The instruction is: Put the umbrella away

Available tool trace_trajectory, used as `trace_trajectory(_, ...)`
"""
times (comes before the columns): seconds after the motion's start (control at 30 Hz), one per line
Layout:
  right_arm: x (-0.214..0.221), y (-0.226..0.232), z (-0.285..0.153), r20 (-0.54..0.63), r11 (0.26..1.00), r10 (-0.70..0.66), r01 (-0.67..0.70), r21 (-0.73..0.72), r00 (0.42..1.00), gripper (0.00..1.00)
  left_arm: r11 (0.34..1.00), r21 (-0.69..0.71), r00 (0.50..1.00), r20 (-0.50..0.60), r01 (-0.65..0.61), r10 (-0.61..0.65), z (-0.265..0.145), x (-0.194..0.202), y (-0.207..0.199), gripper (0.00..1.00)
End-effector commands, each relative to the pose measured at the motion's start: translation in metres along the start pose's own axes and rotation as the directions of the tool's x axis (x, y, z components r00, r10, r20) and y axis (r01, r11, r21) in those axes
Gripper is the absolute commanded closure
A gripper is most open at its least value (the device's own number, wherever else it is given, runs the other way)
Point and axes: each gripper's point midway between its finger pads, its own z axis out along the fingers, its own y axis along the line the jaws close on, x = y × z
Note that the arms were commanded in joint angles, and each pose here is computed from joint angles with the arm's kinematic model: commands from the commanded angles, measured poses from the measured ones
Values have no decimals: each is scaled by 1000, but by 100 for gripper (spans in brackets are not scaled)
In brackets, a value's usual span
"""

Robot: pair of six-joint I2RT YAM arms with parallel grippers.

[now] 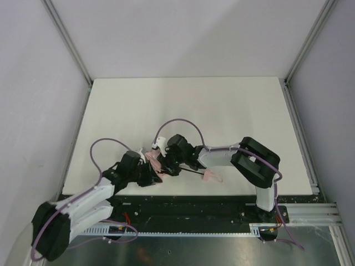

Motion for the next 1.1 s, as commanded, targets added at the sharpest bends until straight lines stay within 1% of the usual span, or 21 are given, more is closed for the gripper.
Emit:
trace_trajectory(0.0,112,-17,-4,-329,988,66,-16,152,942,79,994,97,994,103,-44,34,-19,-6,-17,62)
trace_trajectory(0.03,110,-17,-4,-313,988,85,-39,151,946,88,990,125,990,137,-60,43,-25,-10,-23,60)
trace_trajectory(0.07,105,-17,-4,-285,988,107,-68,142,952,94,987,141,985,166,-72,48,-30,-14,-28,58)
trace_trajectory(0.13,95,-18,-6,-237,984,162,-139,111,958,99,984,157,978,202,-81,48,-40,-20,-35,55)
trace_trajectory(0.2,83,-20,-10,-183,973,228,-219,68,956,100,982,175,977,210,-70,33,-47,-24,-44,47)
trace_trajectory(0.23,77,-21,-13,-159,966,260,-255,47,952,100,979,189,977,213,-70,29,-51,-27,-51,42)
trace_trajectory(0.3,65,-23,-20,-118,949,314,-317,-3,942,100,974,203,968,247,-97,45,-62,-40,-67,22)
trace_trajectory(0.33,60,-24,-23,-103,940,337,-341,-24,936,100,972,207,962,267,-111,53,-68,-48,-76,13)
trace_trajectory(0.37,55,-25,-27,-90,931,358,-362,-46,930,100,971,209,959,277,-116,55,-73,-54,-82,7)
trace_trajectory(0.4,50,-25,-30,-79,919,381,-387,-76,921,100,971,209,959,280,-113,51,-76,-60,-88,4)
trace_trajectory(0.53,29,-27,-46,-18,869,464,-460,-181,886,100,977,206,967,254,-51,-3,-76,-78,-99,1)
trace_trajectory(0.63,12,-29,-59,24,845,501,-483,-232,865,100,976,210,971,240,-56,3,-71,-93,-105,1)
trace_trajectory(0.73,-5,-32,-73,71,841,509,-479,-252,858,100,968,233,969,247,-87,28,-69,-109,-117,1)
trace_trajectory(0.83,-26,-33,-87,128,845,506,-460,-275,853,100,952,282,973,226,-116,52,-63,-116,-132,1)
trace_trajectory(0.97,-51,-35,-106,197,841,511,-440,-314,837,100,953,288,983,179,-90,39,-50,-117,-134,1)
trace_trajectory(1.07,-66,-35,-119,239,847,501,-414,-335,832,100,961,272,986,168,-48,1,-43,-118,-129,1)
